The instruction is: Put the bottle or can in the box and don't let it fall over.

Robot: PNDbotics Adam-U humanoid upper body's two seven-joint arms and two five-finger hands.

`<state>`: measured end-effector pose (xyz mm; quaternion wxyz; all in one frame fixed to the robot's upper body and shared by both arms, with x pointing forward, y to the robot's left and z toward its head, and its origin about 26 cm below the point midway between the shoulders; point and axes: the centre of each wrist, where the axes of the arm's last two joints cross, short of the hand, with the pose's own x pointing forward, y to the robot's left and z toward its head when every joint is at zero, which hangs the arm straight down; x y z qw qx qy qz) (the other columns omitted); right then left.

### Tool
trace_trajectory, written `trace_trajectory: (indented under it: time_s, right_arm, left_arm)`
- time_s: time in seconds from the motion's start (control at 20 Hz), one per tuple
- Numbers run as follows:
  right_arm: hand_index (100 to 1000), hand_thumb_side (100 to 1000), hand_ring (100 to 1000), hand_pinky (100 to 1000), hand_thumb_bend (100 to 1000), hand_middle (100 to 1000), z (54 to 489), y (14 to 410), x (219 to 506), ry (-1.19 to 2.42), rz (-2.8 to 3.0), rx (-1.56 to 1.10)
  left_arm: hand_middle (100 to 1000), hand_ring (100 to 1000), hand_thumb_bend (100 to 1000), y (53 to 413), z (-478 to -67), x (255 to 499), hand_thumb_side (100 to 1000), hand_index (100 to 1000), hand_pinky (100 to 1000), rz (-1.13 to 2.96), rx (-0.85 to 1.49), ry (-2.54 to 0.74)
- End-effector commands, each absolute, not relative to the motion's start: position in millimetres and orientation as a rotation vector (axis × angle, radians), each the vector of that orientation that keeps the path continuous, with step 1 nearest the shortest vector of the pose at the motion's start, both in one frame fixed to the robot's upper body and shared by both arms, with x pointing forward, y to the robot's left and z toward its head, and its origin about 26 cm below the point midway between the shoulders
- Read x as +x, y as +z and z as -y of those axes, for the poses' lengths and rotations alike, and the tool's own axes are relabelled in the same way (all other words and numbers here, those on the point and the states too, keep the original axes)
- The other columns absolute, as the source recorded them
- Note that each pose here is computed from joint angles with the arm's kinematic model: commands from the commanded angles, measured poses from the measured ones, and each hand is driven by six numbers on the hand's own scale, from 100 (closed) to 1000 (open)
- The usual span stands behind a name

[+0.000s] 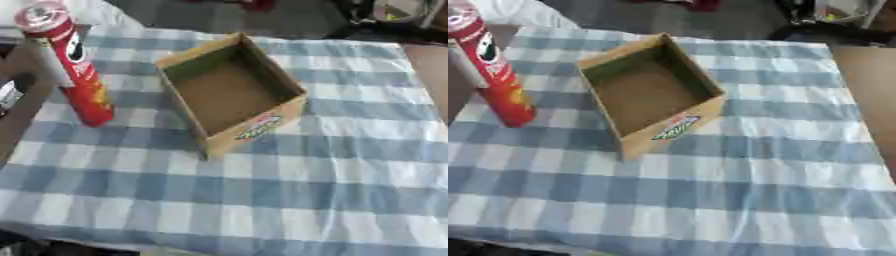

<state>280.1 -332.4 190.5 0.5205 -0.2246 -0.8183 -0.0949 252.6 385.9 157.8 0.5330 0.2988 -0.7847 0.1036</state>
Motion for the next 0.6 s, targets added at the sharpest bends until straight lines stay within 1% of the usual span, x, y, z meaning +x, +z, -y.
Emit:
trace_trajectory:
  time_s: [0.05,0.15,0.2,0.25,0.6]
  right_arm:
    - [783,735,1000,870,100,822,336,201,277,-0.215,1.994,-0.572]
    - [783,740,1000,870,100,822,337,198,276,-0.222,1.983,-0.576]
    - [783,724,1000,870,100,822,337,197,276,-0.226,1.977,-0.578]
    - [783,742,1000,870,100,822,338,195,275,-0.231,1.971,-0.581]
    - [783,741,1000,870,100,822,341,192,273,-0.271,1.967,-0.599]
  left_arm:
    - [896,1000,923,165,-385,253,254,852,1000,1.896,0.71,0.225]
    - [896,1000,924,162,-384,253,257,852,1000,1.884,0.702,0.217]
    - [896,1000,924,160,-384,253,257,852,1000,1.877,0.695,0.214]
    - [896,1000,924,158,-383,253,258,852,1000,1.871,0.686,0.212]
    - [898,1000,922,154,-381,253,262,852,1000,1.859,0.669,0.196]
